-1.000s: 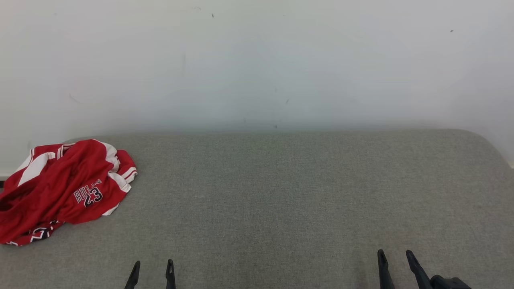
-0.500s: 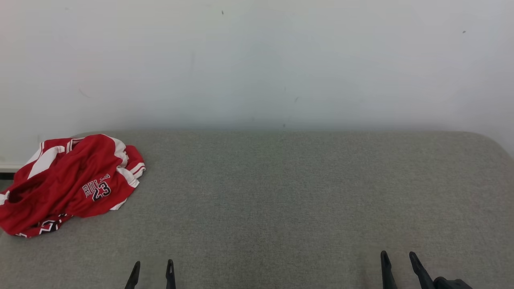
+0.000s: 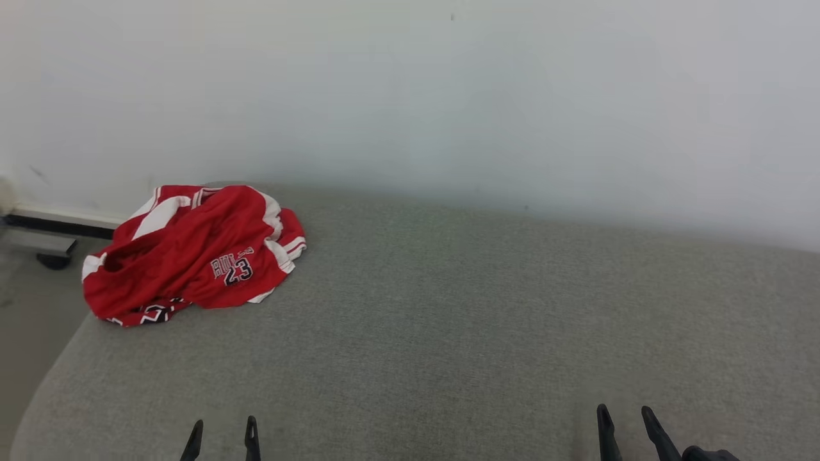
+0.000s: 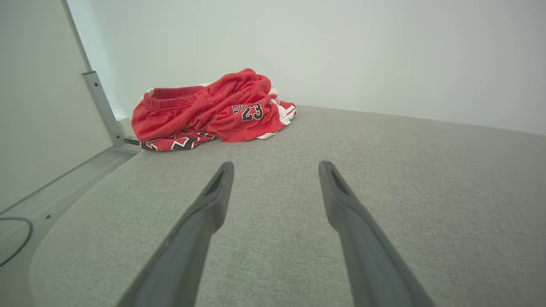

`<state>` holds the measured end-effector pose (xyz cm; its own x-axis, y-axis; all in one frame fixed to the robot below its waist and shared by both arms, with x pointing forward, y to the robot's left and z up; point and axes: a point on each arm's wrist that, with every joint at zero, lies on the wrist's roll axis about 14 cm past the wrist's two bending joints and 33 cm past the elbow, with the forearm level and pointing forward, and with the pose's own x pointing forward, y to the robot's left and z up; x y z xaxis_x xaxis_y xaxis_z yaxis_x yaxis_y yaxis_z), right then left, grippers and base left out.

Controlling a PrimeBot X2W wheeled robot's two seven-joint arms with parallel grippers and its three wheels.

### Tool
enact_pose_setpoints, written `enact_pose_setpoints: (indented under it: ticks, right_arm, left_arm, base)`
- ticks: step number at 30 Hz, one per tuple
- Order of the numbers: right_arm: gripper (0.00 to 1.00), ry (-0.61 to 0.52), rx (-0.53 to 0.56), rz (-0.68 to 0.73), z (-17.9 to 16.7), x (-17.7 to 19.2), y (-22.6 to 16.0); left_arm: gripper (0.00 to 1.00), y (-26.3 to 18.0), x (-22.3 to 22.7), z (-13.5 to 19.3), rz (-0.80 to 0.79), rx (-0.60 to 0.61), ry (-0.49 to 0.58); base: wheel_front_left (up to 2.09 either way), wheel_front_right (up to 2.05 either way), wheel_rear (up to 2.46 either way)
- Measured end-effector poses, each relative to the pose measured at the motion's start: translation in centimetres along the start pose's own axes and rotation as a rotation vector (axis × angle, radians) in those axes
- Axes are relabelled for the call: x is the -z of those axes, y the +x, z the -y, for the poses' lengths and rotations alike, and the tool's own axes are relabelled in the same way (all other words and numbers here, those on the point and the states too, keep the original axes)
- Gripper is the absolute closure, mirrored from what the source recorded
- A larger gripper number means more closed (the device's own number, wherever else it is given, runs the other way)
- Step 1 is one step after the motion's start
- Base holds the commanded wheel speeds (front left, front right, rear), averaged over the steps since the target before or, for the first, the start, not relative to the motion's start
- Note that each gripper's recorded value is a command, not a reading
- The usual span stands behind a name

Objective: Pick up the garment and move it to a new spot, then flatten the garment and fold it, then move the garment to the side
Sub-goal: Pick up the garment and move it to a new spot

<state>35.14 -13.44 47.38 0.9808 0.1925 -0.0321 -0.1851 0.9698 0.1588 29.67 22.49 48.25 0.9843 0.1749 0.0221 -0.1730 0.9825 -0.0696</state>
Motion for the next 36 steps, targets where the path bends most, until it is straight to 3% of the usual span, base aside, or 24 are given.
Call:
enact_pose_setpoints:
  ticks: [19,36]
  right_arm:
    - [0.00,0.007,-0.318,-0.049,-10.6,1.3,4.5]
    - [0.00,0.004,-0.372,-0.076,-12.5,2.2,5.6]
  left_arm:
    - [0.00,-6.5,0.1,-9.7,0.008,-0.340,-0.003]
    - [0.00,-7.6,1.0,-10.8,-0.029,-0.396,-0.002]
  base:
    - [0.00,0.00,0.00]
    - [0.00,0.00,0.00]
